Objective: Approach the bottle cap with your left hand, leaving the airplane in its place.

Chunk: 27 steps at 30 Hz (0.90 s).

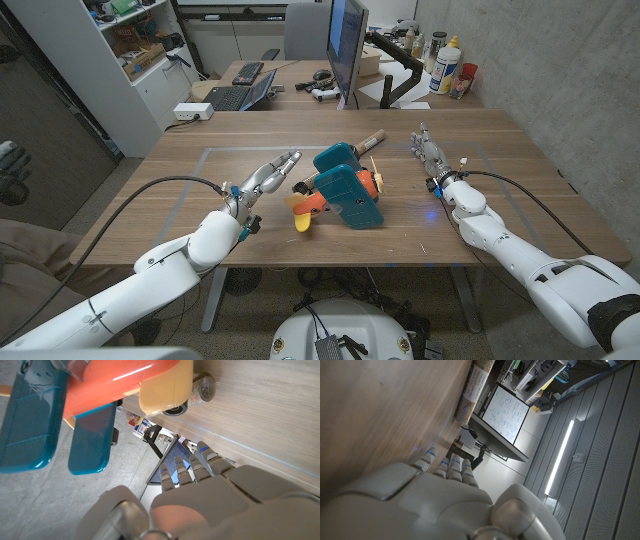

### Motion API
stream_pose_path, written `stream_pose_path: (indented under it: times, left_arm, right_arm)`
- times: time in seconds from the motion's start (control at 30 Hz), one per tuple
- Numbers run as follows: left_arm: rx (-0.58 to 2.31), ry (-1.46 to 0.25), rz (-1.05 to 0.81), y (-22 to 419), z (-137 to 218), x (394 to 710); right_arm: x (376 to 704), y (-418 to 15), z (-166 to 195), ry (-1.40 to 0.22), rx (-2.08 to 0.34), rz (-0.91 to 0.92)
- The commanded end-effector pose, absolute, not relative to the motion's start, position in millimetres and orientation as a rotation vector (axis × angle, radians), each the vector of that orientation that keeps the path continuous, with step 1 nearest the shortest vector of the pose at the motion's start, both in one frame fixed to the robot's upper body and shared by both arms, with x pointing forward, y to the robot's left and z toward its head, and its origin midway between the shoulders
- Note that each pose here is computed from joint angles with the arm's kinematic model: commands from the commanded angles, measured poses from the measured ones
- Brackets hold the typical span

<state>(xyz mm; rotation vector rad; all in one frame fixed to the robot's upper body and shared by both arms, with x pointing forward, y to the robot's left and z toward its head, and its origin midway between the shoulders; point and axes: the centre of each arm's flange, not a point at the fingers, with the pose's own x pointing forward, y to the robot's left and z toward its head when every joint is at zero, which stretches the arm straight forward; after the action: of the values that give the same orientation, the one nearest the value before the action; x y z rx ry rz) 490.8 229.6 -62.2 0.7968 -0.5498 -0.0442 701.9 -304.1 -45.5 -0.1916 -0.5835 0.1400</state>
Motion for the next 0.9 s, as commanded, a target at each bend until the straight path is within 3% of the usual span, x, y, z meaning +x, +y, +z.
stream_pose_path:
  times: [0.03,0.5,0.9]
  left_arm:
    - [0.803,-0.543,-0.011,233.7,-73.7,474.2]
    - [0.813,-0.513,0.058,250.3,-86.3,440.6]
    - [0.824,-0.441,0.075,260.8,-94.6,437.3]
  right_arm:
    - [703.6,-304.1,-50.9,-0.576,-0.214,0.135]
    - [709.1,-295.6,-53.5,-0.579,-0.269,0.135]
    - [710.7,-293.6,-52.9,-0.585,-0.269,0.123]
